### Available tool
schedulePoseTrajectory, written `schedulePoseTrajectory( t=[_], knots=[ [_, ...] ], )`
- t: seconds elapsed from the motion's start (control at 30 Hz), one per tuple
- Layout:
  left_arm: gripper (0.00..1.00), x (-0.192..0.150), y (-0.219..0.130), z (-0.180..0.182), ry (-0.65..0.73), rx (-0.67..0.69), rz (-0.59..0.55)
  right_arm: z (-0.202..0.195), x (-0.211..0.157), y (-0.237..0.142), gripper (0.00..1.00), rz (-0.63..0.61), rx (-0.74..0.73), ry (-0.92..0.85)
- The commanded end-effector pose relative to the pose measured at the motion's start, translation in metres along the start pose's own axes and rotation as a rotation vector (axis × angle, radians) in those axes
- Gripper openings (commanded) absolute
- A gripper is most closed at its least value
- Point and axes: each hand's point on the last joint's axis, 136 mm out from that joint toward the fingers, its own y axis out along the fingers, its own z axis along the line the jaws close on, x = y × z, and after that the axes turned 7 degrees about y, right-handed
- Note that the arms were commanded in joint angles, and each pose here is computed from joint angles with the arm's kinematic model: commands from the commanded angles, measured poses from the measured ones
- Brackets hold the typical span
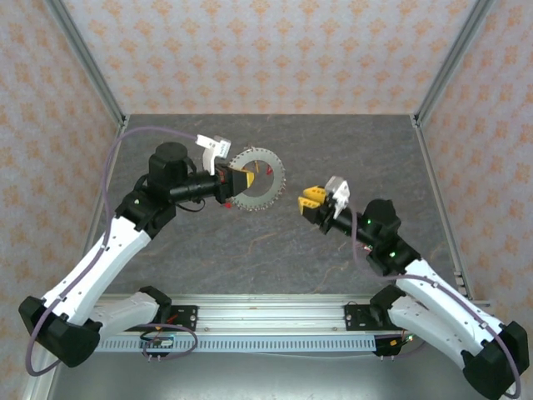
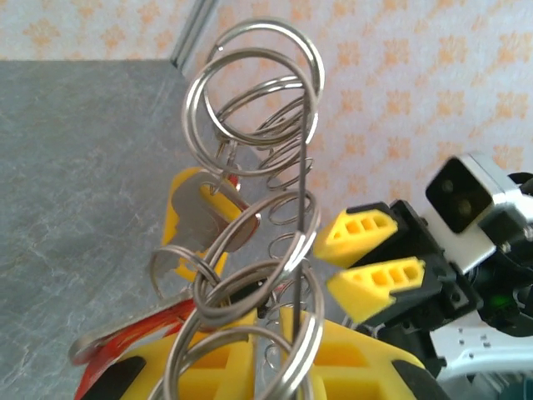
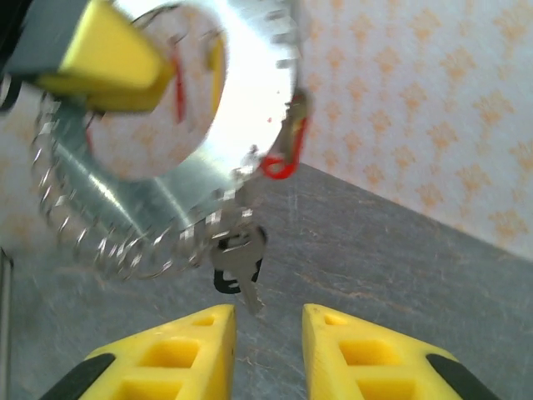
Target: Put the keys on the keyring
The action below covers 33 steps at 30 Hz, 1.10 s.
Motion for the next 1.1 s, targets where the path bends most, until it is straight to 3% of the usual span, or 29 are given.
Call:
schedulePoseTrajectory(
  t=[0.0,0.23,0.5,1.07],
  knots=[
    [0.00,-0.005,-0.007,-0.010,0.100,-0.023,0.111,-0.004,0.012,-0.002,0.26,-0.091,-0.083,-0.257],
    [0.00,-0.005,0.001,-0.011,0.119,-0.054,0.229,0.011,0.005,-0.001,0.26,-0.151,-0.057,-0.310],
    [0.00,0.003,0.002,-0.015,0.155,-0.073,0.217,0.025,0.004,0.004,0.23,-0.180,0.019,-0.348],
    [0.00,0.003,0.006,-0.011,0.181,-0.074,0.237,0.038,-0.020,0.021,0.16,-0.107,0.117,-0.407]
  ],
)
